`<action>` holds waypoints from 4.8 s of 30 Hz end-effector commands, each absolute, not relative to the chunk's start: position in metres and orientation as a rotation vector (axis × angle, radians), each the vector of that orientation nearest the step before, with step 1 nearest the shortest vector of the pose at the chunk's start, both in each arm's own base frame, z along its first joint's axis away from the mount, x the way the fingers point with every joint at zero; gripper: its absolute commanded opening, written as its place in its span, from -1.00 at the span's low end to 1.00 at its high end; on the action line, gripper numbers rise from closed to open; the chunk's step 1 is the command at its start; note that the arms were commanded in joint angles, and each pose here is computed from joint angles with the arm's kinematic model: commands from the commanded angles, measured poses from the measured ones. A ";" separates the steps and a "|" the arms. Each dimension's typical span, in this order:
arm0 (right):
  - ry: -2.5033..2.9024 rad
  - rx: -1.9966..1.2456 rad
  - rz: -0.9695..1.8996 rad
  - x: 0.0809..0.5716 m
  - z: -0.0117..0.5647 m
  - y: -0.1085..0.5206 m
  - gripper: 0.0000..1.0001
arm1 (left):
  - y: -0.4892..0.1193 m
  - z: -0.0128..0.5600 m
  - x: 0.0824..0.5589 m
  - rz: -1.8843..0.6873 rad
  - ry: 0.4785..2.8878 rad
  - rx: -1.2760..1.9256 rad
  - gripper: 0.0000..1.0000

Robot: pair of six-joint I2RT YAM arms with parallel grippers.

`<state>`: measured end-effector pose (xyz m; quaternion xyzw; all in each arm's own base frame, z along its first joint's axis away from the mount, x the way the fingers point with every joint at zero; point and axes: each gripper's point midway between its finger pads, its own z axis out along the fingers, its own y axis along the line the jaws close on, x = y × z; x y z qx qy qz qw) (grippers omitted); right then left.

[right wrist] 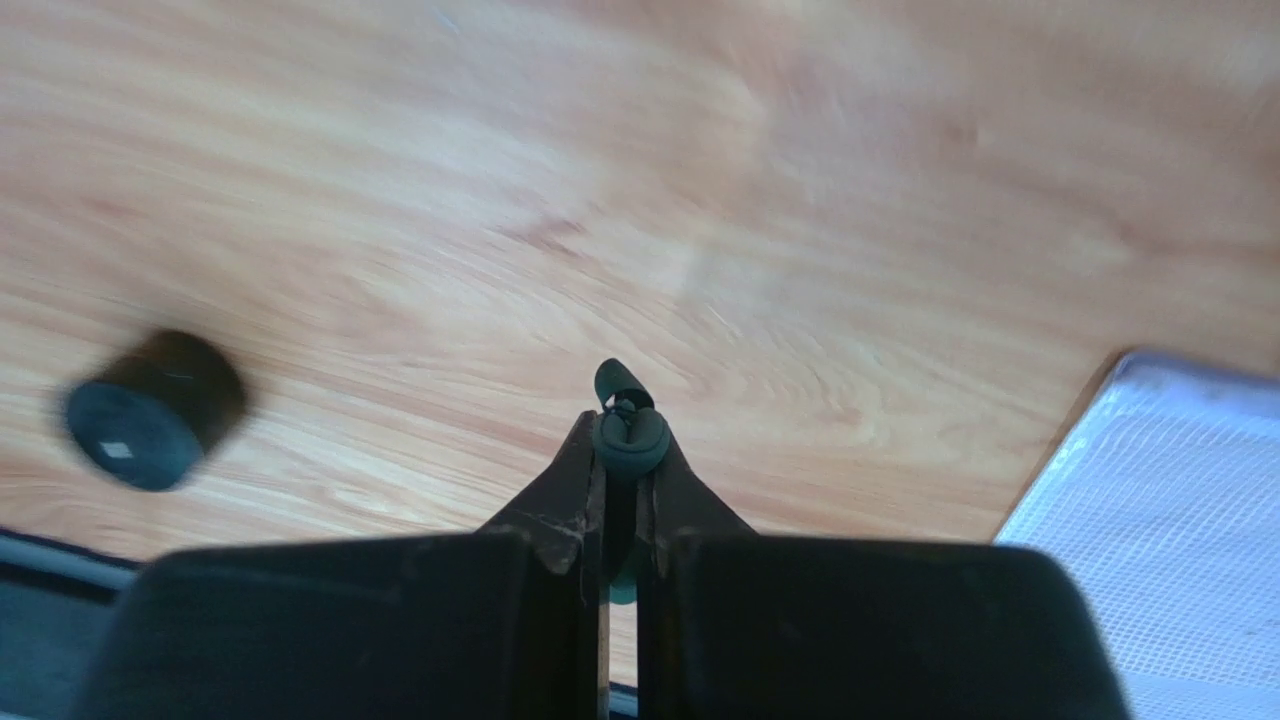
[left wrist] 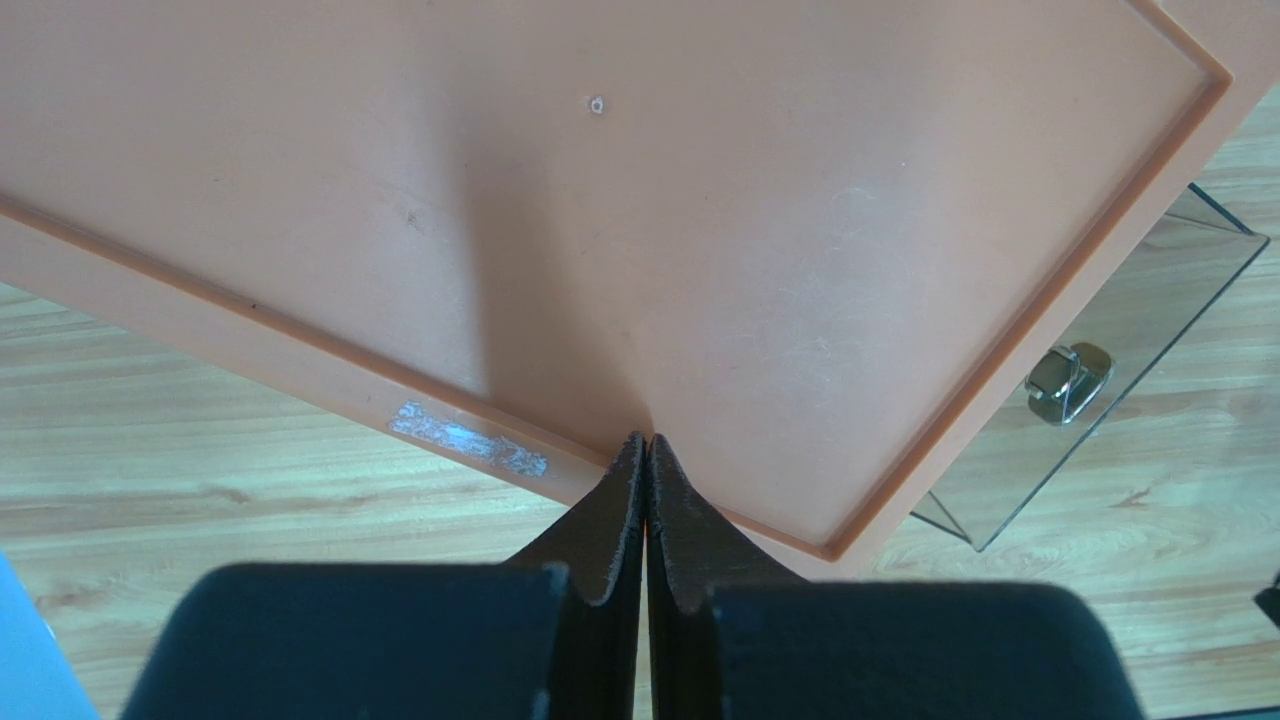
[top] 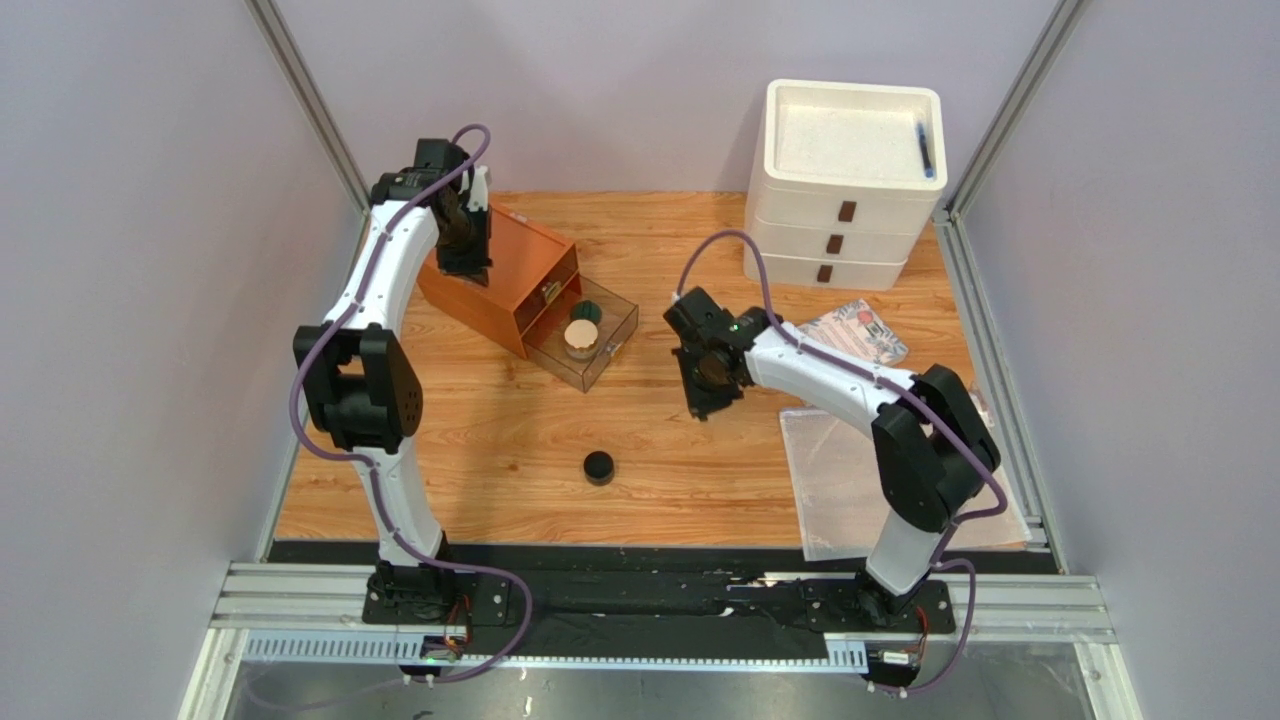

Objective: Organize the makeup

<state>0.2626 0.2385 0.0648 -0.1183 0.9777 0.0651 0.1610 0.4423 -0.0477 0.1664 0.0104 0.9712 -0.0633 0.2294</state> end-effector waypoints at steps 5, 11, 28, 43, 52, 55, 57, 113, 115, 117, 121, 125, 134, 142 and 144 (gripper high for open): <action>2.508 -0.369 0.412 0.361 0.149 0.330 -1.00 | -0.045 0.154 0.414 -0.175 2.787 0.035 -1.00; 2.437 -0.376 0.608 0.401 0.171 0.393 -0.92 | -0.045 0.156 0.415 -0.176 2.782 0.031 -1.00; 2.304 -0.293 0.590 0.426 0.194 0.402 0.88 | -0.045 0.157 0.417 -0.178 2.778 0.032 -1.00; 2.456 -0.999 0.517 0.272 0.134 0.401 0.86 | -0.045 0.157 0.420 -0.170 2.778 0.026 -1.00; 2.598 -1.191 0.415 0.209 0.072 0.394 0.79 | -0.045 0.153 0.420 -0.170 2.787 0.027 -1.00; 2.642 -1.187 0.357 0.203 0.049 0.387 0.70 | -0.044 0.152 0.419 -0.162 2.795 0.032 -1.00; 2.639 -1.190 0.360 0.202 0.040 0.391 0.69 | -0.043 0.151 0.417 -0.155 2.798 0.035 -1.00; 2.327 -0.320 0.416 0.459 0.145 0.414 -0.92 | -0.043 0.153 0.421 -0.161 2.788 0.041 -1.00; 2.336 -0.306 0.423 0.460 0.143 0.413 -0.70 | -0.044 0.153 0.421 -0.163 2.788 0.041 -1.00; 2.354 -0.297 0.426 0.460 0.139 0.409 0.04 | -0.044 0.153 0.422 -0.168 2.787 0.038 -1.00; 2.373 -0.301 0.443 0.455 0.137 0.407 0.62 | -0.046 0.153 0.421 -0.181 2.790 0.038 -1.00; 2.369 -0.297 0.424 0.454 0.139 0.402 0.81 | -0.047 0.154 0.421 -0.186 2.788 0.037 -1.00; 2.322 -0.178 0.433 0.449 0.168 0.379 0.56 | -0.047 0.156 0.420 -0.193 2.785 0.036 -1.00; 2.274 -0.017 0.676 0.442 0.184 0.355 -1.00 | -0.046 0.156 0.418 -0.181 2.785 0.038 -1.00; 2.331 0.021 0.730 0.437 0.170 0.351 -1.00 | -0.046 0.157 0.419 -0.185 2.782 0.039 -1.00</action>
